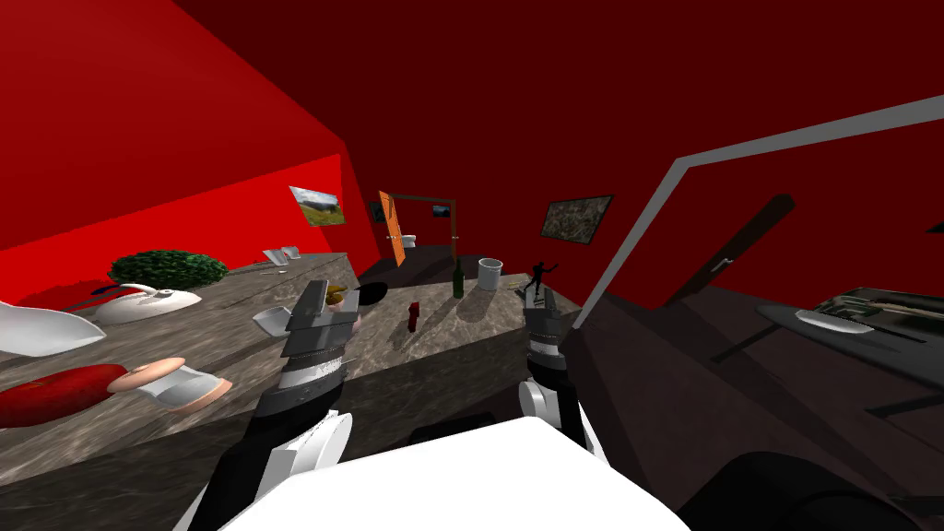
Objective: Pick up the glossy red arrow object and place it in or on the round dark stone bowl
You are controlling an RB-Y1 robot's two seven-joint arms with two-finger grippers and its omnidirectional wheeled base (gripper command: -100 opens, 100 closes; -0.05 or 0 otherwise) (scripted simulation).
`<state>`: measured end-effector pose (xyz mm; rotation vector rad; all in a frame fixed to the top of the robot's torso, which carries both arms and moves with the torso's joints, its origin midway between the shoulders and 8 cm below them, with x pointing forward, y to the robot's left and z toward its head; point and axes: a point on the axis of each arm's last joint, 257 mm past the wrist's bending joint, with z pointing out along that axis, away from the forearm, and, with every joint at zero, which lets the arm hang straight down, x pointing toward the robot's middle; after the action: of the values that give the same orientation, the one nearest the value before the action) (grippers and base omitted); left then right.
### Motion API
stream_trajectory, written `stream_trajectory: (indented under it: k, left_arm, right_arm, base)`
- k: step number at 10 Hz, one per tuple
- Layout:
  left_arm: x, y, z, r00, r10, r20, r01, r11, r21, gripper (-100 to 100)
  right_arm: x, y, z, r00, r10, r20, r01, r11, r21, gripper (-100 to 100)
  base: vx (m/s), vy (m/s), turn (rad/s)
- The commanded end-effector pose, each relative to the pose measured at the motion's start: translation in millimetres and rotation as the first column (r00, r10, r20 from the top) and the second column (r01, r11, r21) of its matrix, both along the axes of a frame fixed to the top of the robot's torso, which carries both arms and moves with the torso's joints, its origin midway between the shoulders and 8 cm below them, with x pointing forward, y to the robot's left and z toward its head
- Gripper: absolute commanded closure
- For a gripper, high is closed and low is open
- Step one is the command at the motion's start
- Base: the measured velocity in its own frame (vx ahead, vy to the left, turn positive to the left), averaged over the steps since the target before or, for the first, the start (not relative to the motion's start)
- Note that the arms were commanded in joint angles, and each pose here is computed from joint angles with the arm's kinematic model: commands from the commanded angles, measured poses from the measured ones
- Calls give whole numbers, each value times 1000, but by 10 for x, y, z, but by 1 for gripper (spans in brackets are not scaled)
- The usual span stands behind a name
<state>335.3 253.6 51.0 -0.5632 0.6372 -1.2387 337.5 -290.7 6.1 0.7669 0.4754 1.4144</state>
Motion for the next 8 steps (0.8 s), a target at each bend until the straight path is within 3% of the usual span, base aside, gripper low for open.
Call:
stream_trajectory:
  k: [1, 8]
  left_arm:
    - [28, -15, -33, 1000, -9, -16, 9, 1000, 22, -100]
    - [283, 13, -358, 986, -28, -163, 54, 986, 159, -100]
  right_arm:
    - [0, 0, 0, 1000, 0, 0, 0, 1000, 0, 0]
    - [0, 0, 0, 1000, 0, 0, 0, 1000, 0, 0]
  base:
    - [-5, -3, -57]
    - [-16, -4, -101]
